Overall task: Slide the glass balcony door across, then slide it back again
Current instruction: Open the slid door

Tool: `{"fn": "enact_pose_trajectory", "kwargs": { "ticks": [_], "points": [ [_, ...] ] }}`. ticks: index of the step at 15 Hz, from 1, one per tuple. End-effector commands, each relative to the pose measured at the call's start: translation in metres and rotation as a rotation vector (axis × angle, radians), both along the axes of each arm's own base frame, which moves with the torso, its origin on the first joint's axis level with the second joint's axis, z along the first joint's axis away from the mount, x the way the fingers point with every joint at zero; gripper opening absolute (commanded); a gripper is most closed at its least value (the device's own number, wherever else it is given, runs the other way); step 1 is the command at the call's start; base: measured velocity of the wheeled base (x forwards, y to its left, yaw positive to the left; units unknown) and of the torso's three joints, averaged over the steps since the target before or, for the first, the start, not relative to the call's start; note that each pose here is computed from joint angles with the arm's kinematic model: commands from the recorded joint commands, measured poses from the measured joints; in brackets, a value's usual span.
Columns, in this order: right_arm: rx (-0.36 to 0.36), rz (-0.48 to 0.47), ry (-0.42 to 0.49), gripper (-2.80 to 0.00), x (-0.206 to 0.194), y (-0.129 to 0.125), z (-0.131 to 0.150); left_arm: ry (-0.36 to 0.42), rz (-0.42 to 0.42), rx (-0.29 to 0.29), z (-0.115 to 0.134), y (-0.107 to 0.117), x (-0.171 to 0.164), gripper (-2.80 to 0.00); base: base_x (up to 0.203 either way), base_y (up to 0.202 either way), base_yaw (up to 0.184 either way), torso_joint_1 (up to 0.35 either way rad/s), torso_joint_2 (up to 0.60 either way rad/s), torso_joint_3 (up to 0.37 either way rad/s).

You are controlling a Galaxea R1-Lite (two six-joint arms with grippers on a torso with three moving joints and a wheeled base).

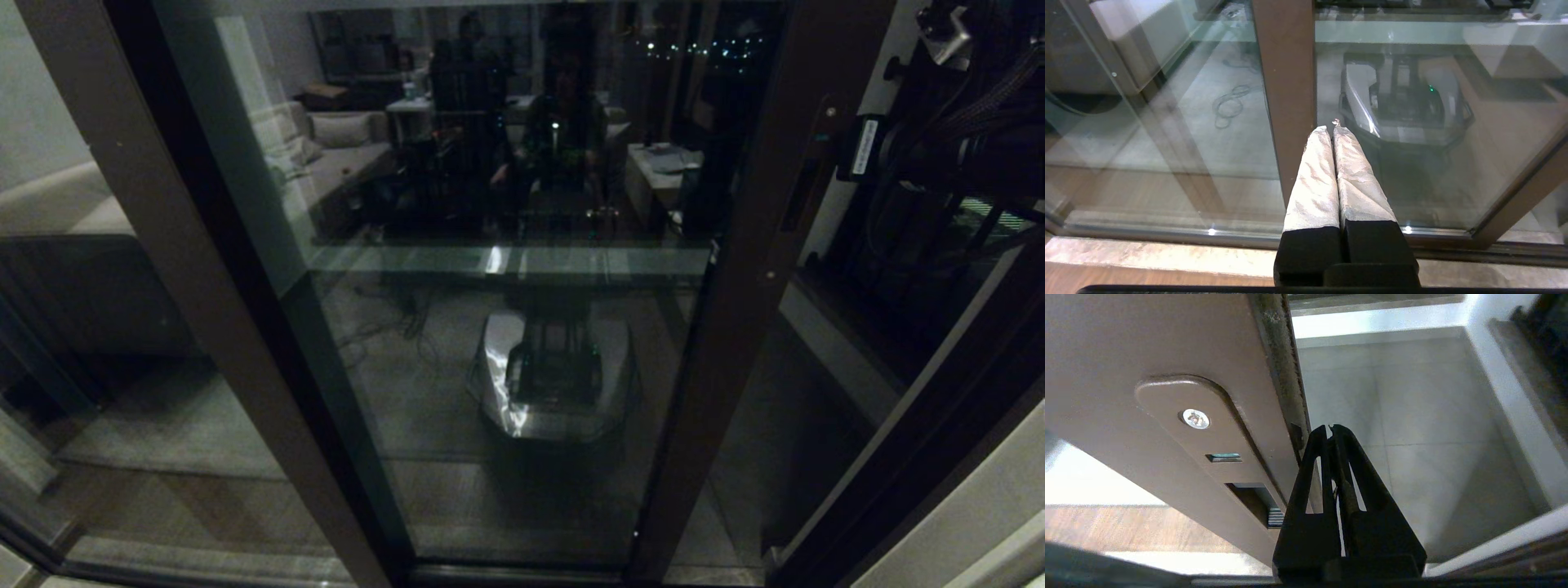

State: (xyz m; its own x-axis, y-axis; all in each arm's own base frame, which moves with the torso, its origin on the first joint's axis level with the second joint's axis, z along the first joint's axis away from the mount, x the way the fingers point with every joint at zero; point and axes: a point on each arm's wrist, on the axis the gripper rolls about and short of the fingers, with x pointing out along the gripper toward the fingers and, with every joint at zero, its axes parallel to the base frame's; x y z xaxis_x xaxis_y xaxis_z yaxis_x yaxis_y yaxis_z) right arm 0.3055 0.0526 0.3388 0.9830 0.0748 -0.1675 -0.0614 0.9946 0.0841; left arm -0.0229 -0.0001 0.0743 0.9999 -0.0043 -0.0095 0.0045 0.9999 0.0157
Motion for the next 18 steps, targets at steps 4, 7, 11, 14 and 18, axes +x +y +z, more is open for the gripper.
{"fn": "enact_pose_trajectory", "kwargs": {
  "ticks": [4, 7, 11, 14, 18],
  "points": [
    [0.009, 0.043, 0.01, -2.8, -0.001, 0.025, -0.003, 0.001, 0.0, 0.0, 0.0, 0.0, 0.0, -2.8, 0.0, 0.0, 0.0, 0.0, 0.0, 0.0],
    [0.012, 0.058, 0.009, -2.8, -0.003, 0.03, -0.003, 0.001, 0.0, 0.0, 0.0, 0.0, 0.0, -2.8, 0.0, 0.0, 0.0, 0.0, 0.0, 0.0],
    [0.011, 0.077, 0.019, -2.8, -0.001, 0.037, -0.006, 0.001, 0.0, 0.0, 0.0, 0.0, 0.0, -2.8, 0.0, 0.0, 0.0, 0.0, 0.0, 0.0],
    [0.008, 0.072, 0.035, -2.8, 0.007, 0.041, -0.014, 0.001, 0.0, 0.0, 0.0, 0.0, 0.0, -2.8, 0.0, 0.0, 0.0, 0.0, 0.0, 0.0],
    [0.004, 0.05, 0.011, -2.8, 0.015, 0.053, -0.019, 0.001, 0.001, 0.0, 0.0, 0.0, 0.0, -2.8, 0.0, 0.0, 0.0, 0.0, 0.0, 0.0]
  ]
}}
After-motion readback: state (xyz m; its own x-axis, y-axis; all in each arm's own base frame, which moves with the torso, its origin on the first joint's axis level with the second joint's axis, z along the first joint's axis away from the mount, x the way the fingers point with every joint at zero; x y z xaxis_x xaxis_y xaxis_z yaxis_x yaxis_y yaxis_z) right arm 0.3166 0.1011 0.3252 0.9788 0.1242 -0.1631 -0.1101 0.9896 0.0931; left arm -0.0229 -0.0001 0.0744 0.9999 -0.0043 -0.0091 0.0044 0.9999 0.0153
